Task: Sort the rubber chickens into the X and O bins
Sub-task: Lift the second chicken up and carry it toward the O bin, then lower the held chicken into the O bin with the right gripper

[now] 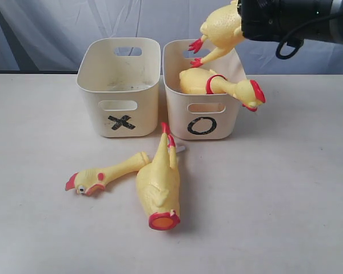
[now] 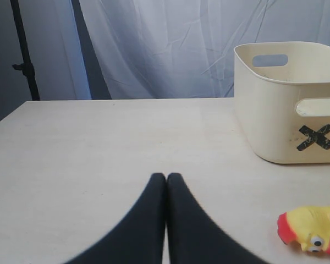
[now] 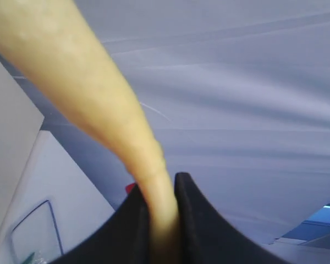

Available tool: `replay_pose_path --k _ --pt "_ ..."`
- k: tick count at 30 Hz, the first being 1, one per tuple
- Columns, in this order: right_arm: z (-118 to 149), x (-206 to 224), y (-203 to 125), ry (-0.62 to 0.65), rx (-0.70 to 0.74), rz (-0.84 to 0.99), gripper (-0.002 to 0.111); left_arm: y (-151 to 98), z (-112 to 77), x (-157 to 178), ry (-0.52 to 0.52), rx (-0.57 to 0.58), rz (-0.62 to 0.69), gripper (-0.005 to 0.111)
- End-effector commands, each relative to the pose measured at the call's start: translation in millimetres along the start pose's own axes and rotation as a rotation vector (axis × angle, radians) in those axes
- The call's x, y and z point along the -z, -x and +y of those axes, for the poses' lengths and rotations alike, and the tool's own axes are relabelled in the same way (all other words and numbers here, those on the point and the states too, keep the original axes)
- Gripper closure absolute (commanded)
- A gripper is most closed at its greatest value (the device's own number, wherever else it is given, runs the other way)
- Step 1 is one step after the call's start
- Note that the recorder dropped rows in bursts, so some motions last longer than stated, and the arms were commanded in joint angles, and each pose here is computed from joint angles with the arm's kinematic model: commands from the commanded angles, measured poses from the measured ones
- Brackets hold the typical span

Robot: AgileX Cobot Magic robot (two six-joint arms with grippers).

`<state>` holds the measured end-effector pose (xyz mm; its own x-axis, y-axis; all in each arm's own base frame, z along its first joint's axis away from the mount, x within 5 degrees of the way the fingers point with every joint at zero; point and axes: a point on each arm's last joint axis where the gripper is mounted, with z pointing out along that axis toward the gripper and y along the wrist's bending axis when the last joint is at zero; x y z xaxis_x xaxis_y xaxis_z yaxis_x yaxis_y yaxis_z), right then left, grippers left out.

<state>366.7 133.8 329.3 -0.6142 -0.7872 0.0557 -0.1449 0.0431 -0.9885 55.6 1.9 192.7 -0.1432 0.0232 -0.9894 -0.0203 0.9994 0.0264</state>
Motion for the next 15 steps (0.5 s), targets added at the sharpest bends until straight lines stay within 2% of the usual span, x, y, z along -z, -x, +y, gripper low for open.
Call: replay_pose_path --k 1,15 --pt "-4 -9 -1 -0.073 -0.009 0.012 0.109 0 -0.1 0 -0.001 0.000 -0.007 0.107" --pt "-2 -23 -5 -0.109 -0.002 0.040 0.109 0 0.0 0 -0.001 -0.002 -0.007 0.107"
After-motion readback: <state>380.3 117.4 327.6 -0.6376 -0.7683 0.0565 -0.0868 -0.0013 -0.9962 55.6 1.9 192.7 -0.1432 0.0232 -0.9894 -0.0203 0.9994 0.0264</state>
